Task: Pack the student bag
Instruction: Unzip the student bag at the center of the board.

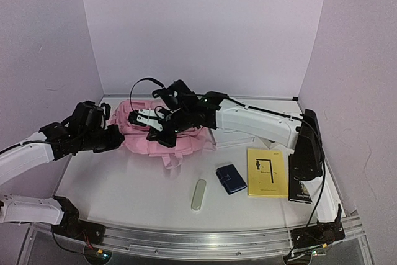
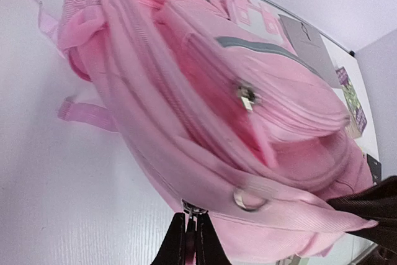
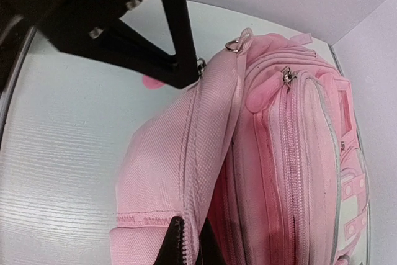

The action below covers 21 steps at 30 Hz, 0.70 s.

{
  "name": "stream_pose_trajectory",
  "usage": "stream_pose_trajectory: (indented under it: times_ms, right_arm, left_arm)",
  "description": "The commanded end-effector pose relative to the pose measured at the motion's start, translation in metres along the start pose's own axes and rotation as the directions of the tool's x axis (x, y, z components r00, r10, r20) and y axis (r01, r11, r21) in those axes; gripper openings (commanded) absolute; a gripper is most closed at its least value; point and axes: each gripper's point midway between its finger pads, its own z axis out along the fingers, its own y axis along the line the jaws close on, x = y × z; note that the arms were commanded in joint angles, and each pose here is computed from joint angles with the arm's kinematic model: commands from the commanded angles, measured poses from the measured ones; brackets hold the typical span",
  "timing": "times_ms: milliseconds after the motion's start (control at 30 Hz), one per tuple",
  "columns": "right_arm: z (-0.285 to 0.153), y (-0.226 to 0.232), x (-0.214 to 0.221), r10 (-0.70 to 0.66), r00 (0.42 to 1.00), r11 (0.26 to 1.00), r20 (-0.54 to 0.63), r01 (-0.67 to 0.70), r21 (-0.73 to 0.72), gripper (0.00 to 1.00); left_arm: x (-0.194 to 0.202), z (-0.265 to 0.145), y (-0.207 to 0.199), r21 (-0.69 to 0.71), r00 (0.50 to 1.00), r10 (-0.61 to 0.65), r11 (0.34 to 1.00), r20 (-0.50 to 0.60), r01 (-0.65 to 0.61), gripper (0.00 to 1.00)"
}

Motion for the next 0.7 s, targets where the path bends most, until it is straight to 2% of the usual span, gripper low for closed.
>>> stream_pose_trajectory:
  times_ms: [0,233,467,667]
  right_arm:
    - [-0.063,-0.023,-0.021,-0.003,1.000,0.998,0.023,0.002,0.061,0.00]
    - [-0.081,-0.023,-0.021,-0.017,1.000,0.999,0.013,0.017,0.048,0.00]
    - [-0.098,-0.035,-0.012,0.003,1.000,0.998,0.002,-0.003,0.056,0.00]
    - [-0.095,-0.035,-0.003,-0.006,1.000,0.999,-0.018,0.007,0.049,0.00]
  left_arm:
    - [-0.036,-0.010,0.055,-0.188,0.974,-0.126,0.969,0.188,0.162,0.00]
    - [-0.047,-0.007,0.083,-0.231,0.954,-0.197,0.941,0.226,0.248,0.00]
    - [-0.050,-0.001,0.122,-0.288,0.916,-0.304,0.881,0.261,0.375,0.00]
    - [-0.049,0.006,0.142,-0.305,0.895,-0.363,0.849,0.258,0.432,0.00]
